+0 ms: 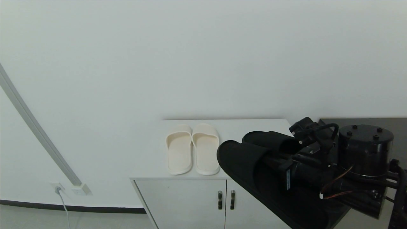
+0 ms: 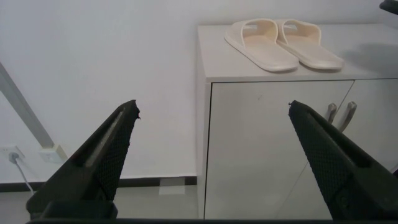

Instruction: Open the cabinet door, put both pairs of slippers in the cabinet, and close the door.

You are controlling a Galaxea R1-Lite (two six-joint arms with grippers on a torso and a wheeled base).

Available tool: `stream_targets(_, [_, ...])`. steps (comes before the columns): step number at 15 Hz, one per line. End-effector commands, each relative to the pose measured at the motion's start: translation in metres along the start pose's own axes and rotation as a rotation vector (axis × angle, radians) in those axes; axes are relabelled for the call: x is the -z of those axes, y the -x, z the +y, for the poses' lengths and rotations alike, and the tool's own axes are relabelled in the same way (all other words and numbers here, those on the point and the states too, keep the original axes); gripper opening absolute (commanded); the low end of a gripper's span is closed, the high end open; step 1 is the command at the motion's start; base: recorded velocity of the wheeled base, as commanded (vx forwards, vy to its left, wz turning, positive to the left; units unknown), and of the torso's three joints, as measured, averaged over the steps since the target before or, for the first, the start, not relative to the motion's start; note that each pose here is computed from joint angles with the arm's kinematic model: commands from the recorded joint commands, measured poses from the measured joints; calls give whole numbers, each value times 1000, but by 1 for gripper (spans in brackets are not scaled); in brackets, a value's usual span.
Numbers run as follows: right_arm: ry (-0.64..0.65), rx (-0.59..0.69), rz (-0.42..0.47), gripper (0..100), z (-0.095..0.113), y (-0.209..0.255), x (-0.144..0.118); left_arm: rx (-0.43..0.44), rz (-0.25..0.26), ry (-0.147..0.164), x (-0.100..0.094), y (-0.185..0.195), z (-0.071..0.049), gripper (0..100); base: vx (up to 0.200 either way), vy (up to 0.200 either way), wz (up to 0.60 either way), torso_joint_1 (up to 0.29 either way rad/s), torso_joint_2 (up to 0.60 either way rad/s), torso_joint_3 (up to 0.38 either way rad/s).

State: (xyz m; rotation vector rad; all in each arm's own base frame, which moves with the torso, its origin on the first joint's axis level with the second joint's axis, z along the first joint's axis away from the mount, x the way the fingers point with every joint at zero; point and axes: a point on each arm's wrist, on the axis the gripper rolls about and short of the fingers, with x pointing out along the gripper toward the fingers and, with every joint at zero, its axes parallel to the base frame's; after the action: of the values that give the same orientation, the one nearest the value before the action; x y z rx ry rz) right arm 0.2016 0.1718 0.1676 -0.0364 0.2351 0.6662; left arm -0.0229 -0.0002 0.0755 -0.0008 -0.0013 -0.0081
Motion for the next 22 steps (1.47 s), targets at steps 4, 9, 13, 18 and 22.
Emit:
stream_targets(4, [0, 0, 6, 0, 0, 2, 2, 0, 1, 1, 0, 0, 0, 100, -200, 0, 0, 4, -1, 1])
stream_targets(9, [2, 1, 16, 0, 0, 3, 5, 0, 1, 1, 0, 0, 0, 100, -200, 0, 0, -5, 1, -1])
stream_targets(13, [4, 1, 20, 0, 0, 3, 6, 0, 1, 1, 0, 0, 0, 100, -50, 0, 0, -1, 1, -1])
stream_targets(18, [4, 1, 25, 0, 0, 4, 7, 0, 1, 1, 0, 0, 0, 100, 0, 0, 0, 0, 0, 0])
stream_targets(22, [6, 2, 28, 0, 0, 3, 8, 0, 0, 1, 0, 0, 0, 100, 0, 0, 0, 0, 0, 0])
